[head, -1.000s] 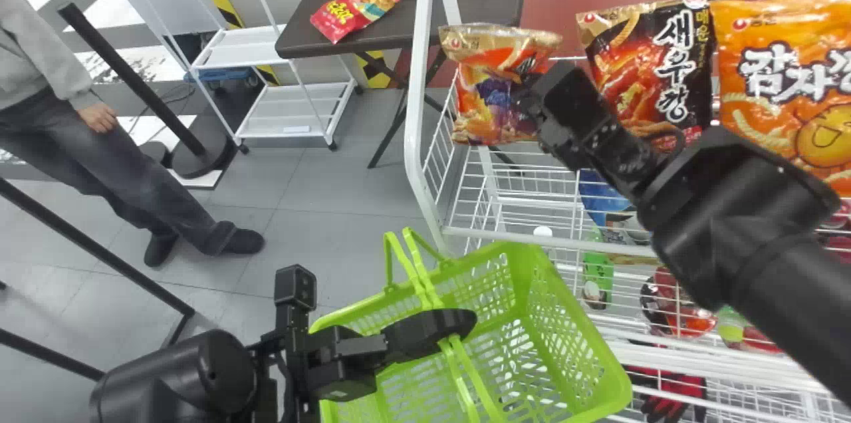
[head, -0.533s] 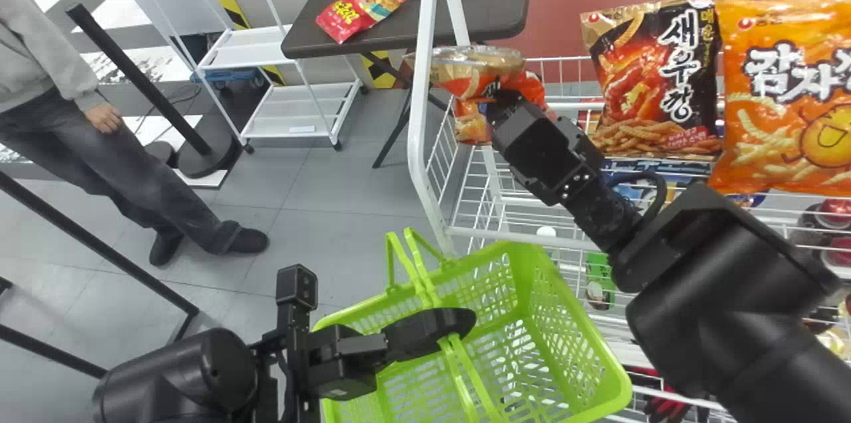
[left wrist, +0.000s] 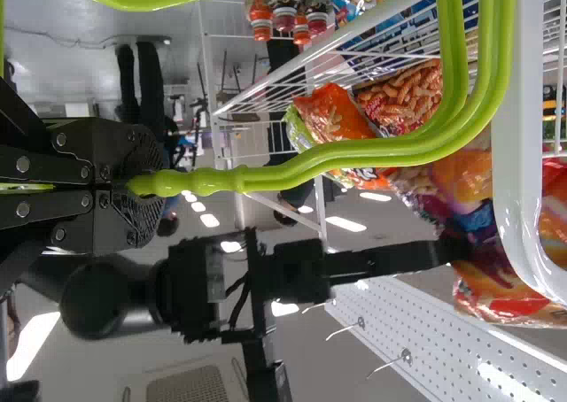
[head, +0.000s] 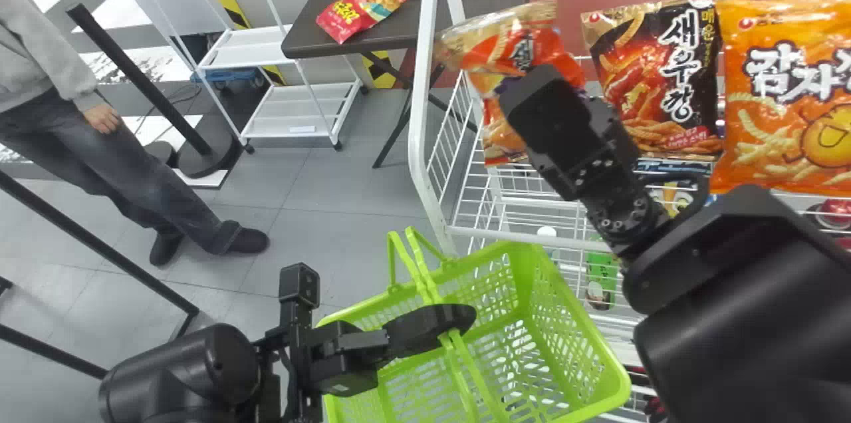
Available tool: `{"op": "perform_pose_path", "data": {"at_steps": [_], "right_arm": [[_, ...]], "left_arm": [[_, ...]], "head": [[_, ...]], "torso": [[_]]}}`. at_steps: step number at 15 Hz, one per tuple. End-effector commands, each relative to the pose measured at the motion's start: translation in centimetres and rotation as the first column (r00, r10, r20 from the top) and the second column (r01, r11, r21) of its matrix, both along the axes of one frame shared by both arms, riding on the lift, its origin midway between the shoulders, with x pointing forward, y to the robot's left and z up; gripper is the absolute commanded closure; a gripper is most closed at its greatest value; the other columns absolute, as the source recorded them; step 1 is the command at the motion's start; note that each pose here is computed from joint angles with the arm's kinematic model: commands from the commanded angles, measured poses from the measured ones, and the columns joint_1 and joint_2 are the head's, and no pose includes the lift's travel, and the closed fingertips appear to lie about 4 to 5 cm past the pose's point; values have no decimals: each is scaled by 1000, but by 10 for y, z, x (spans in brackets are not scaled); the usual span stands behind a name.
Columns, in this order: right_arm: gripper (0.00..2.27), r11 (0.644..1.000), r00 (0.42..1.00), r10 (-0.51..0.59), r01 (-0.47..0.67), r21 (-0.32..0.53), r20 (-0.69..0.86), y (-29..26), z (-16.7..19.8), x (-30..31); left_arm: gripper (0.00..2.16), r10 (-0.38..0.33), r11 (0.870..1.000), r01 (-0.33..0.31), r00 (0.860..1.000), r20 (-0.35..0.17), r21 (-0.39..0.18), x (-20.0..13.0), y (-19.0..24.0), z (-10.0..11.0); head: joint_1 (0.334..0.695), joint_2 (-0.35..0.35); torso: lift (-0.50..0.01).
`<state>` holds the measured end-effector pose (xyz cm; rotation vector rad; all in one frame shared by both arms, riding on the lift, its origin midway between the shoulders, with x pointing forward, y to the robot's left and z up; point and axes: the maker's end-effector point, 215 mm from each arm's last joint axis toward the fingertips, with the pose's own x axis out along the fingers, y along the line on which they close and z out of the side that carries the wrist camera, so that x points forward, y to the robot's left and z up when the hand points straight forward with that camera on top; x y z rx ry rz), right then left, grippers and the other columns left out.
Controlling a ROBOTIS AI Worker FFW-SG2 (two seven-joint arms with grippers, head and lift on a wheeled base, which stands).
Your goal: Hold basket handle with left hand then pick Saewookkang with right hand and place into basket
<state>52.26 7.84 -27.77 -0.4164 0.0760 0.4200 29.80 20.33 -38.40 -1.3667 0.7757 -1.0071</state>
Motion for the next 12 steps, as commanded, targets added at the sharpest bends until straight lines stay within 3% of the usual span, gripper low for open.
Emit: {"op": "perform_pose_path", "data": {"at_steps": [1, 7, 12], "right_arm": [[2243, 998, 994, -71, 70, -6, -86, -27, -1, -13], [2246, 978, 914, -199, 165, -123, -352, -110, -42, -89], [2246, 986, 842, -129, 53, -157, -524, -97, -78, -167]], "left_arm": [[2152, -1, 1000, 1, 1000, -27, -14, 3, 0, 0], [2155, 1, 1000, -2, 1000, -22, -14, 9, 1, 2], [2155, 4, 1000, -5, 1000, -18, -17, 10, 2, 3]], "head": [[695, 350], [695, 298], [695, 283]], "torso": [[-19], [-19], [-19]]}}
